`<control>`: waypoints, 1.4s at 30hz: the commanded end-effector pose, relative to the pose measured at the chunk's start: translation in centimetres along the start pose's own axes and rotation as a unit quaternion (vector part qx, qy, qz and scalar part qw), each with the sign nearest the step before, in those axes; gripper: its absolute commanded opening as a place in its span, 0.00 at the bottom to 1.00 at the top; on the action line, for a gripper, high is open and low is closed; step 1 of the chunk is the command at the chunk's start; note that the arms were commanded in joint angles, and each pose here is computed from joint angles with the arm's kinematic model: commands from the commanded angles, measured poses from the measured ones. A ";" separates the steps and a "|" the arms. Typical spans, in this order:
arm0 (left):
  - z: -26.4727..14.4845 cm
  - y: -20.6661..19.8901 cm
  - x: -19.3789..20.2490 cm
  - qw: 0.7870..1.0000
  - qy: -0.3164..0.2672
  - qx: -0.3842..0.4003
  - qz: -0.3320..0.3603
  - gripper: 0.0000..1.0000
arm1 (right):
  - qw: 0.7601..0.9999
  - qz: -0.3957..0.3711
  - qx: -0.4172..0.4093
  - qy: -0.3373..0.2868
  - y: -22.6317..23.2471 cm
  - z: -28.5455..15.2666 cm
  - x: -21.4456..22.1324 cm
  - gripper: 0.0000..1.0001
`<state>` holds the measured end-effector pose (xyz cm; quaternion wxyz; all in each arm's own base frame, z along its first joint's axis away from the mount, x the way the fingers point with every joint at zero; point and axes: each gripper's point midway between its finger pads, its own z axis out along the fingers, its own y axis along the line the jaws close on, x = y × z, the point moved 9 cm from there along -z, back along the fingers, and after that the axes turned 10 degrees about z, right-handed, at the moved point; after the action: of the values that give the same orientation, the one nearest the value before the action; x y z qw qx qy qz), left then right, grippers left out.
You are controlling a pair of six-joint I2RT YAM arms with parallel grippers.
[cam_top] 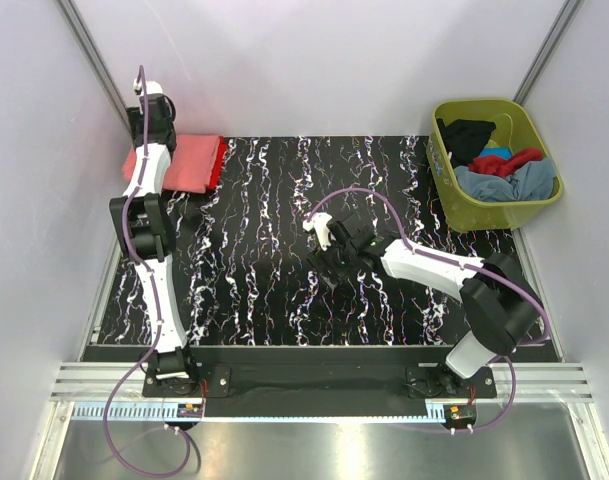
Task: Fold and stack the t-shirts
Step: Neatly place the folded tshirt to the corner, then reset both grippers
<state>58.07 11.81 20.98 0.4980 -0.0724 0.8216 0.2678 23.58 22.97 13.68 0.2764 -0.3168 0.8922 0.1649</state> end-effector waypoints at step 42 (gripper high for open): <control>-51.8 -3.0 23.4 0.448 0.024 0.746 -0.492 0.99 | 0.648 0.697 -0.208 -0.225 2.7 -10.4 14.1 1.00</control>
<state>7.06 -13.84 23.29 0.4307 -0.0179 0.5554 -0.7111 8.96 13.40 16.12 0.2438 0.3617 0.6789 0.5906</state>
